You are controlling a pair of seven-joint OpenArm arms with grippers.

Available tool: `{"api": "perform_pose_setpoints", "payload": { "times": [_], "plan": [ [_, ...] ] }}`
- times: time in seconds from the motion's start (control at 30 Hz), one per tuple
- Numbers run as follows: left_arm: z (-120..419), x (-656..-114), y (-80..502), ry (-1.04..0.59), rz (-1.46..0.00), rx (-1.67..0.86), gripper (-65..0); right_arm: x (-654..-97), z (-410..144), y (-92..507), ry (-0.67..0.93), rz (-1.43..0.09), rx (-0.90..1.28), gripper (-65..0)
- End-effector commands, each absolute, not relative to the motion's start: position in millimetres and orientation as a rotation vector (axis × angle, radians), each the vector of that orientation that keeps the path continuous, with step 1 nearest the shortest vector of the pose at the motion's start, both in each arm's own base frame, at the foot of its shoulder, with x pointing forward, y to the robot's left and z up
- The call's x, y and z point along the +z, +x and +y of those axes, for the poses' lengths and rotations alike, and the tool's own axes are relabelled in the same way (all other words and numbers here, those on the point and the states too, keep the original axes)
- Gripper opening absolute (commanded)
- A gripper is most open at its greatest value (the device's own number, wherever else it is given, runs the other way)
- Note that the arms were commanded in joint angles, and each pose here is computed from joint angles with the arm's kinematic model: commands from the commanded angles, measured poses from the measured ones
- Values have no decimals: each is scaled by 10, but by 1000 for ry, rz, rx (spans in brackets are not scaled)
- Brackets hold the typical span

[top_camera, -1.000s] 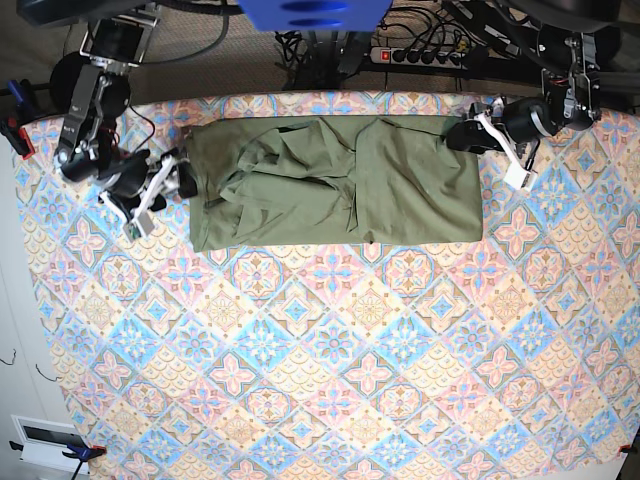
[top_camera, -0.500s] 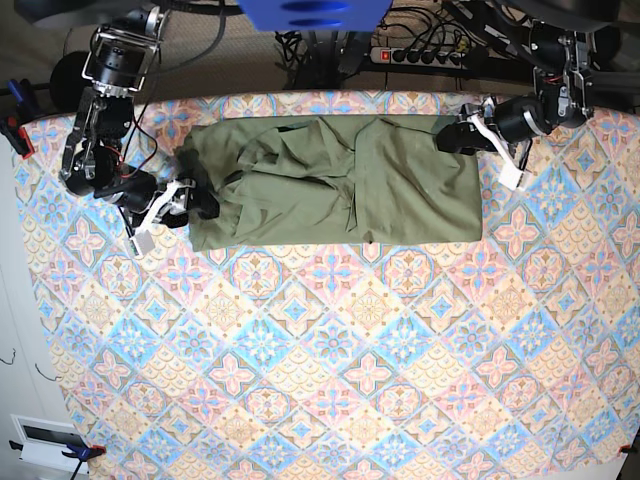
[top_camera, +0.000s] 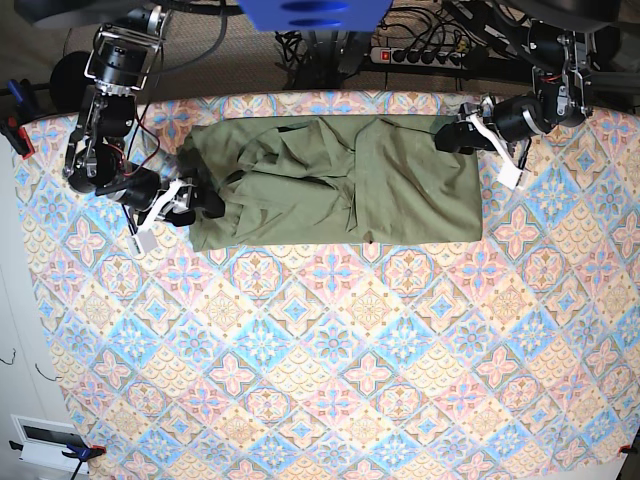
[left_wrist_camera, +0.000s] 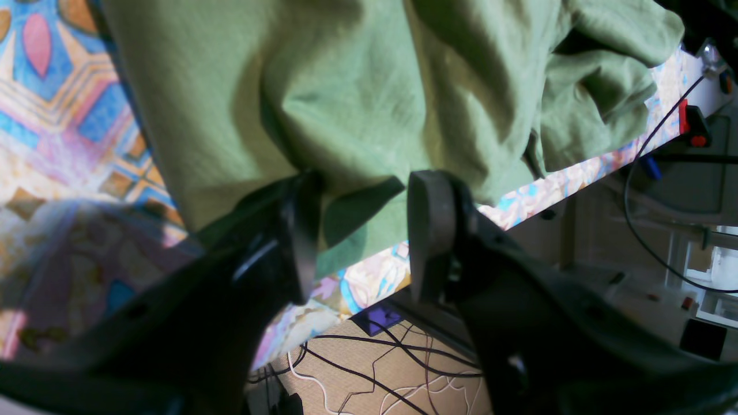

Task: Layout the t-shirt on the table in an organized manner, then fold the t-shirt properly
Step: 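Grasp the strip end with the right gripper and lift it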

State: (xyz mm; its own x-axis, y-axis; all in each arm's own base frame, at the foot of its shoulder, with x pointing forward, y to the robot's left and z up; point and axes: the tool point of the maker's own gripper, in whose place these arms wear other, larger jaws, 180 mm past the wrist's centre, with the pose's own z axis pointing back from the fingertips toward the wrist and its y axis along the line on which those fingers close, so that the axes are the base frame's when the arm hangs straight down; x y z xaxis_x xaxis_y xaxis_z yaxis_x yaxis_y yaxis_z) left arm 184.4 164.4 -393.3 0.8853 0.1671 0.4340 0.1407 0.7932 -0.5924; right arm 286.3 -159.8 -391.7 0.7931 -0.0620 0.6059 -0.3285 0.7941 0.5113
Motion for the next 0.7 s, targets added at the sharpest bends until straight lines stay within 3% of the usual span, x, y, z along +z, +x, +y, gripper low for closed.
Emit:
{"api": "perform_pose_setpoints", "payload": {
  "times": [0.0, 0.47, 0.67],
  "plan": [
    [1665, -3845, 1902, -669, -525, 3, -410, -3781, -1639, 2975, 644, -703, 165, -189],
    [1668, -3851, 1899, -667, -524, 4, -410, -4221, -1662, 2565, 665, -554, 90, -189],
    [1671, -3830, 1950, -666, -536, 0, -410, -4205, -1452, 2465, 678, -530, 172, -189]
  ]
}}
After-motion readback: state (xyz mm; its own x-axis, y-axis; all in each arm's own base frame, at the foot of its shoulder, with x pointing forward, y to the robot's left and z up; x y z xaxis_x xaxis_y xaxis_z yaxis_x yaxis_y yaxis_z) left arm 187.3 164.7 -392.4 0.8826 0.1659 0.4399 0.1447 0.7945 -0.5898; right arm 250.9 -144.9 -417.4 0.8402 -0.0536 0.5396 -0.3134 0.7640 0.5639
